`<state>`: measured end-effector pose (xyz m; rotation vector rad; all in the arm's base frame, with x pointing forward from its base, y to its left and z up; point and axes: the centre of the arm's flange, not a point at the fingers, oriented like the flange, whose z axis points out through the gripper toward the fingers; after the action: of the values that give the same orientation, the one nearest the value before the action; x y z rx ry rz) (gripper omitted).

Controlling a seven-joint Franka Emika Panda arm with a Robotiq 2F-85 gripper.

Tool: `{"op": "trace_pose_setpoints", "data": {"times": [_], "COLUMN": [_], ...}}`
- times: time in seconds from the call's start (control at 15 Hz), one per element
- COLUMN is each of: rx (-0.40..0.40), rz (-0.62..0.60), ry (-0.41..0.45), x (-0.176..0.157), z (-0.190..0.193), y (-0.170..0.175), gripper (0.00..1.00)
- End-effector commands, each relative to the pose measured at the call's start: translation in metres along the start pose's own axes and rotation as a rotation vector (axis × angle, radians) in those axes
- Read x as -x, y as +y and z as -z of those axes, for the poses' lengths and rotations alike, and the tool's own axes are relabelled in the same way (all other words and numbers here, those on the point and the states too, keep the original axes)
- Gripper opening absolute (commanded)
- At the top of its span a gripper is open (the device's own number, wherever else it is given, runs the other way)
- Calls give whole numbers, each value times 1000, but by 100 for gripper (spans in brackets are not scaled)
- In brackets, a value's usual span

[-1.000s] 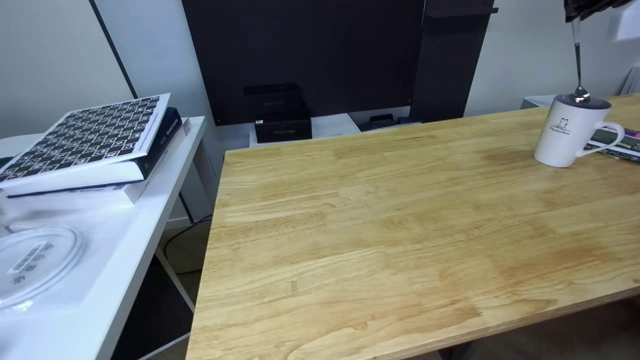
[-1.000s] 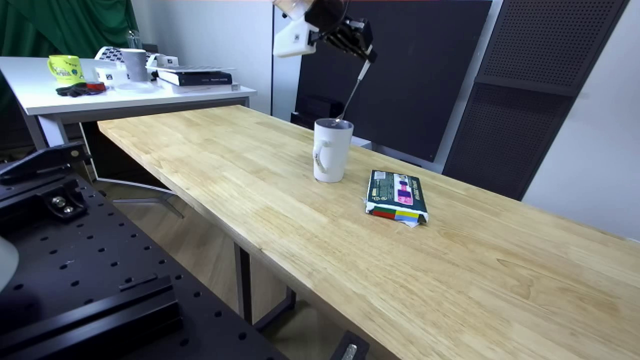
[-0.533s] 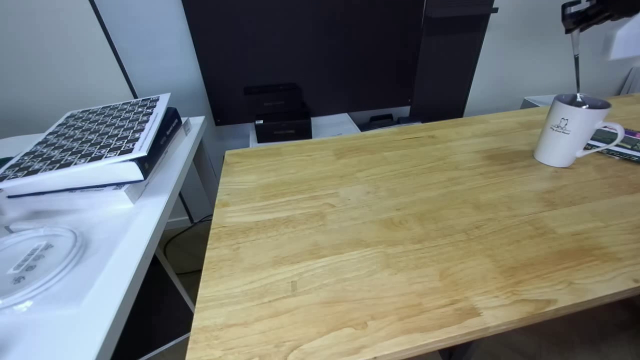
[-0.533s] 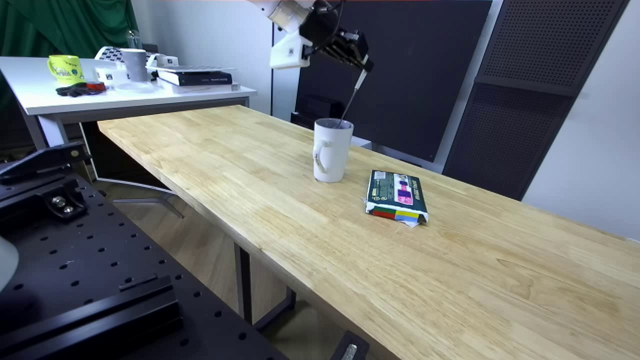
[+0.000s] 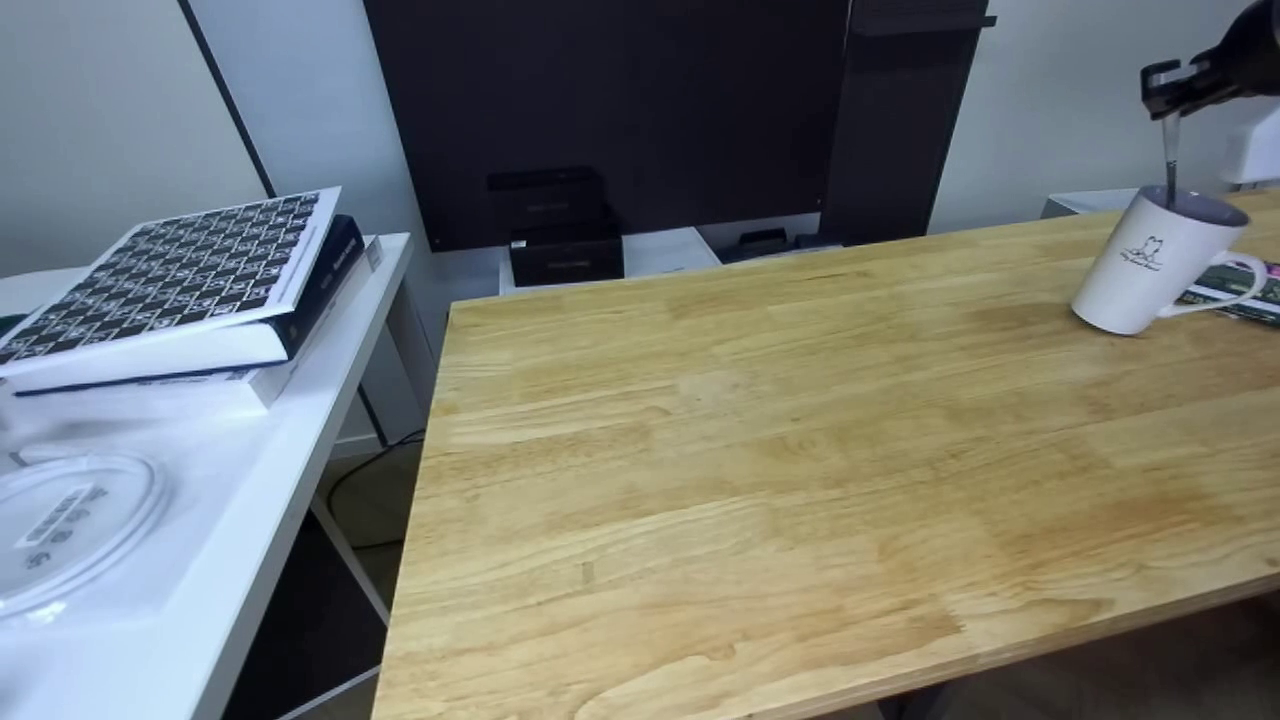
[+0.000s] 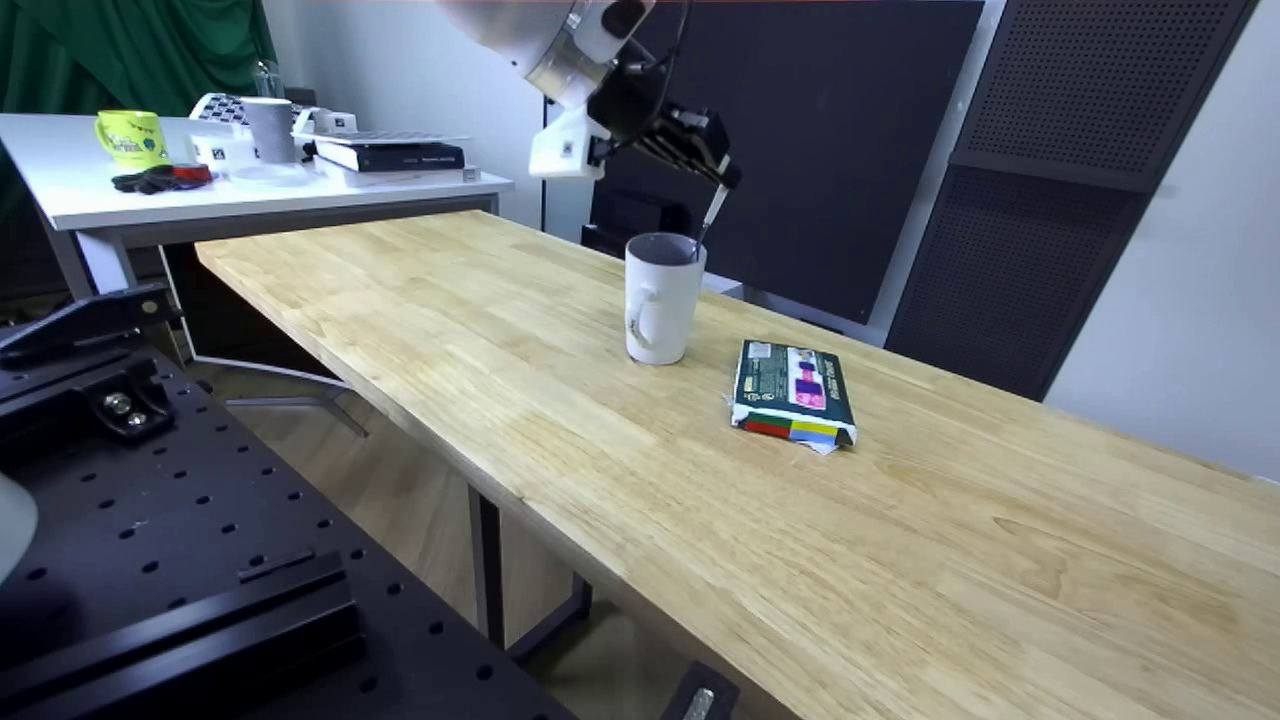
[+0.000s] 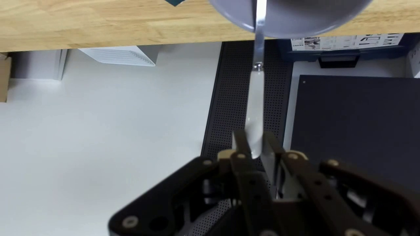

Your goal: Put the spoon inside the white mug on the table

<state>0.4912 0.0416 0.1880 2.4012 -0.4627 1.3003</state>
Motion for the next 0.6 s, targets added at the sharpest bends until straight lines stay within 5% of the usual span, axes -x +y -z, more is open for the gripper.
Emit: {"op": "trace_pose_setpoints", "data": {"times": [0.0, 0.53], "rx": [8, -2], "rz": [-19, -69], "ry": [-18, -78], "x": [-1, -43], "z": [-5, -9], "y": [5, -13], "gripper": [47, 99]}}
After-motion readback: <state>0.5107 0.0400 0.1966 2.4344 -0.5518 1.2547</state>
